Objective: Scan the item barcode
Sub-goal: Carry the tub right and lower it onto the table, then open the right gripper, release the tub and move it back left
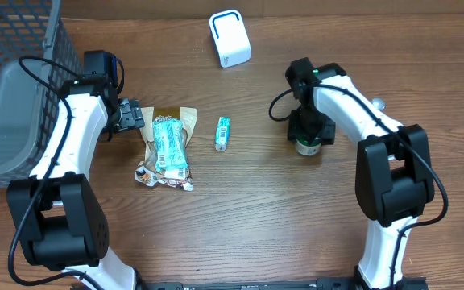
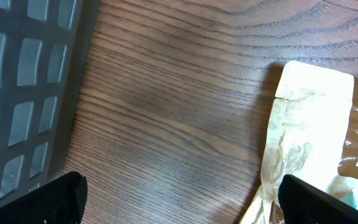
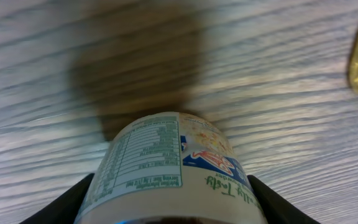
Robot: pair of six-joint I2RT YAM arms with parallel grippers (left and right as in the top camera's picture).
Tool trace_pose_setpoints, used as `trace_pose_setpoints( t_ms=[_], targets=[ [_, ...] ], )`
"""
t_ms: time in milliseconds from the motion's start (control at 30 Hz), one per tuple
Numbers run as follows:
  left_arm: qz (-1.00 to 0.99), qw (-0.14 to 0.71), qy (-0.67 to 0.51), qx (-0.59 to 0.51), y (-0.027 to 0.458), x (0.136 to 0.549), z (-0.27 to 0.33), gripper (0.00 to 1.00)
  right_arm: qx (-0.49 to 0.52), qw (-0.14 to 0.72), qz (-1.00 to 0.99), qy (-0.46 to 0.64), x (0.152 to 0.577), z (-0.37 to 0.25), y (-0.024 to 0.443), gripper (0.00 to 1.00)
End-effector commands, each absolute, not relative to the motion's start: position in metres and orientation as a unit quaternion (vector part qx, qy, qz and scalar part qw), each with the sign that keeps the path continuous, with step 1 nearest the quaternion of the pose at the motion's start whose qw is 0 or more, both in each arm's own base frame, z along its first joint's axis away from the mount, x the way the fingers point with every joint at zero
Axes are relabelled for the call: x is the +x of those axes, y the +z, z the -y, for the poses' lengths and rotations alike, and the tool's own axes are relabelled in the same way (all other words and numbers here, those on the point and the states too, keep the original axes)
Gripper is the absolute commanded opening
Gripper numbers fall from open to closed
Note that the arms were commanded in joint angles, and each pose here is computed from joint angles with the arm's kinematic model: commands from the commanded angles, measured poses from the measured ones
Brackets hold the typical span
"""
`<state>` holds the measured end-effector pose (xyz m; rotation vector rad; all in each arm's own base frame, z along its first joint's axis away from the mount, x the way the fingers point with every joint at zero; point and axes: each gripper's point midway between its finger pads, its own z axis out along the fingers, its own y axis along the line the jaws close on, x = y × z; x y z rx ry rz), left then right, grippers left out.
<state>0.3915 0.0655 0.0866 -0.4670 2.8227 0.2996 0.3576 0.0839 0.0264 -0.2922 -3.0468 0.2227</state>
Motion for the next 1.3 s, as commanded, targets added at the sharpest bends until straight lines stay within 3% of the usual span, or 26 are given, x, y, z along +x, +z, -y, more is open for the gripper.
trace_pose_setpoints(
  t_ms=[0,267,467,900,1133,1267],
  targets=[
    [-0.972,0.136,0.109,-0.158,0.089,0.393,-0.066,1.00,-0.112,0.045,0.990,0.070,0.353,-0.076,0.024,0.44],
    [-0.972,0.137,0.109,-0.158,0.089,0.393,-0.066,1.00,-0.115,0.038,0.991,0.063,0.357,-0.076,0.023,0.80],
    [-0.972,0.136,0.109,-0.158,0.089,0.393,-0.066,1.00,-0.110,0.014,0.992,0.063,0.369,-0.076,0.023,0.97],
    [-0.972,0.137,0.109,-0.158,0.089,0.393,-0.066,1.00,-0.064,-0.068,0.991,0.095,0.415,-0.068,0.063,0.99],
    [-0.972,0.137,0.109,-0.158,0.089,0.393,-0.066,1.00,-0.013,-0.092,0.995,-0.042,0.435,-0.126,0.082,0.99],
    [-0.972,0.137,0.109,-0.158,0.089,0.393,-0.066,1.00,0.003,-0.092,0.989,-0.112,0.436,-0.158,0.086,0.90]
  ],
)
